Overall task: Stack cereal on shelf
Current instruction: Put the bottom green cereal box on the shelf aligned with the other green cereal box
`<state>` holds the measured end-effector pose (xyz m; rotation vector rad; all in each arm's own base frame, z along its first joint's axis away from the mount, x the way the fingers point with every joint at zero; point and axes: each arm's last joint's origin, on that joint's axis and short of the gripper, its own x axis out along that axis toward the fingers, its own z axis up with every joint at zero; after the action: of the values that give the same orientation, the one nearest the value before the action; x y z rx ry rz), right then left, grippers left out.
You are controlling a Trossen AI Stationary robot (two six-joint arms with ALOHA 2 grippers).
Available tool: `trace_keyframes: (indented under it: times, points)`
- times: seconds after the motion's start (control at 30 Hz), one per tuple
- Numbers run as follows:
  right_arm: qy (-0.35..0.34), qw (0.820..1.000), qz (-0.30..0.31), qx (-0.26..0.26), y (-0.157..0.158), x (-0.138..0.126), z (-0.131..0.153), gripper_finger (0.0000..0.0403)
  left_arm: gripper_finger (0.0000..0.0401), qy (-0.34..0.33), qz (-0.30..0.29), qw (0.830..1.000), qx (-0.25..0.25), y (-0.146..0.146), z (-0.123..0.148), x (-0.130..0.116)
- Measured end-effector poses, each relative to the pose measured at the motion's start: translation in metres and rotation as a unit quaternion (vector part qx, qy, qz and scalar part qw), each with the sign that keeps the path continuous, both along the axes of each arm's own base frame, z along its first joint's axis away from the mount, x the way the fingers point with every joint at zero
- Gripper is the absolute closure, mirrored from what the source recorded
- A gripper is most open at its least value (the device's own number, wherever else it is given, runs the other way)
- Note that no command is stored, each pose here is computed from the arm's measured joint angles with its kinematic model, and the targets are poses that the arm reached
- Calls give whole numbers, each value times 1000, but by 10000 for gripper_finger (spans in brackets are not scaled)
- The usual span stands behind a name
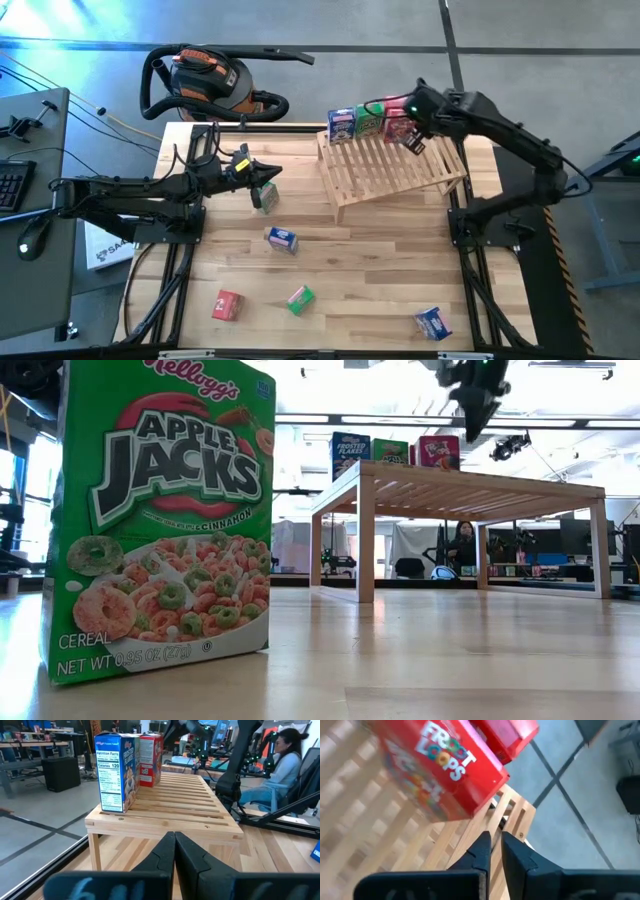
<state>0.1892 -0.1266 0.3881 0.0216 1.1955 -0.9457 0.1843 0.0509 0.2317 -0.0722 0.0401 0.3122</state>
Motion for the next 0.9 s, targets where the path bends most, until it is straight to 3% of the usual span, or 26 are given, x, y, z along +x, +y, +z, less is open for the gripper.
trace_keyframes:
  times: [0.17,0.33,0.43,0.6,0.7,0.9]
  points:
    - [-62,997,38,-22,32,-12,10,397,401,5,0,1000,-5,0,-2,1]
    - [-156,981,112,-39,66,-14,-6,401,401,5,0,1000,-5,0,-2,1]
    - [-224,959,167,-41,86,-11,-21,402,401,4,0,1000,-5,0,-1,1]
    - [-329,908,257,-44,116,1,-51,402,401,0,0,1000,-7,0,-1,1]
    - [-365,881,297,-49,130,10,-71,402,401,-3,-1,999,-33,0,-2,1]
    - [-394,857,330,-40,148,17,-107,402,381,12,-12,998,-64,-6,-6,2]
